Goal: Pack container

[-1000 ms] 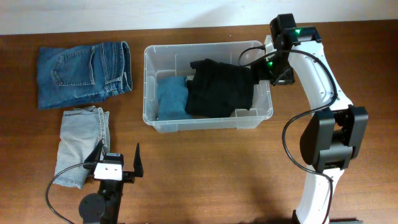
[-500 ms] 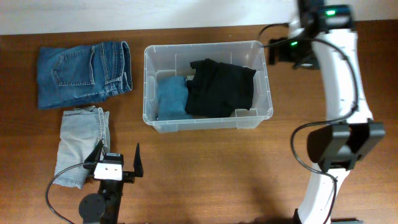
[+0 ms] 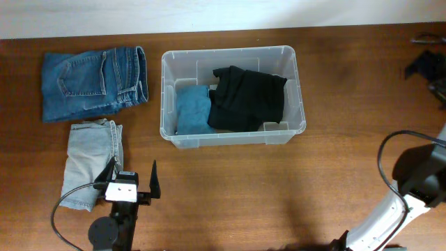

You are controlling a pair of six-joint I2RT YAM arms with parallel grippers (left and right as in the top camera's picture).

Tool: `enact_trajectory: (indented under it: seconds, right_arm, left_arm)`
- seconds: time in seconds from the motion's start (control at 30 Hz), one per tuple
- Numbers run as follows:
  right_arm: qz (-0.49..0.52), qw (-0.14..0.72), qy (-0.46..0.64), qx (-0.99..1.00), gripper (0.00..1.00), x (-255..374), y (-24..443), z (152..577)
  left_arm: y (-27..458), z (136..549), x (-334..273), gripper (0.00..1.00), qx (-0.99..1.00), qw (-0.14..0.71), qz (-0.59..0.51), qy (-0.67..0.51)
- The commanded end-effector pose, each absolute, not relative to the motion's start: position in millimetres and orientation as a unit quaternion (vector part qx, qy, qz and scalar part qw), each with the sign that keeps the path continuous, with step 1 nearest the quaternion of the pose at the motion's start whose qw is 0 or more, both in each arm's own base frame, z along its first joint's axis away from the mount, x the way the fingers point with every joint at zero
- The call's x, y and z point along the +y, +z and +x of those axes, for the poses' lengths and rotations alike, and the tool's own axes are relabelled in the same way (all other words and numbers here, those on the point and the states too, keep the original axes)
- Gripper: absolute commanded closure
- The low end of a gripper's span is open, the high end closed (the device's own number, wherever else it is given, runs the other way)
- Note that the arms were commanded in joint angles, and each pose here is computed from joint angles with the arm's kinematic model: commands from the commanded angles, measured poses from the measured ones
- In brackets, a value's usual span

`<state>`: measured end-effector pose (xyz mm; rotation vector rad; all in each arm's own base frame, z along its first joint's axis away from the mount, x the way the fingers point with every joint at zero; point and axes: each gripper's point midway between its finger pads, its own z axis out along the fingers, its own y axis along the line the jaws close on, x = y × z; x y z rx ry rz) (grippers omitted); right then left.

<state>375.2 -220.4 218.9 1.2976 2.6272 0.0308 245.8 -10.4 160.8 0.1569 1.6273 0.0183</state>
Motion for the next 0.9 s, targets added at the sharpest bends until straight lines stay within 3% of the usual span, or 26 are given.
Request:
enact_trajectory:
  seconds: [0.0,0.3,0.6,0.87]
  right_arm:
    - [0.464,0.114,0.019,0.878,0.02,-225,227,369]
    - [0.542,0.088,0.003,0.836,0.01,-238,188,368]
    - [0.548,0.019,0.001,0.836,0.02,-228,137,351]
    - [0.548,0.015,0.001,0.836,0.02,-227,134,350]
  left_arm:
    - [159,246,-7,0.01,0.727,0.683,0.069,0.017]
    - [159,246,-7,0.01,0.727,0.683,0.069,0.017]
    - [160,246,-7,0.01,0.727,0.683,0.069,0.018]
    - [159,246,-7,0.01,0.727,0.683,0.069,0.017]
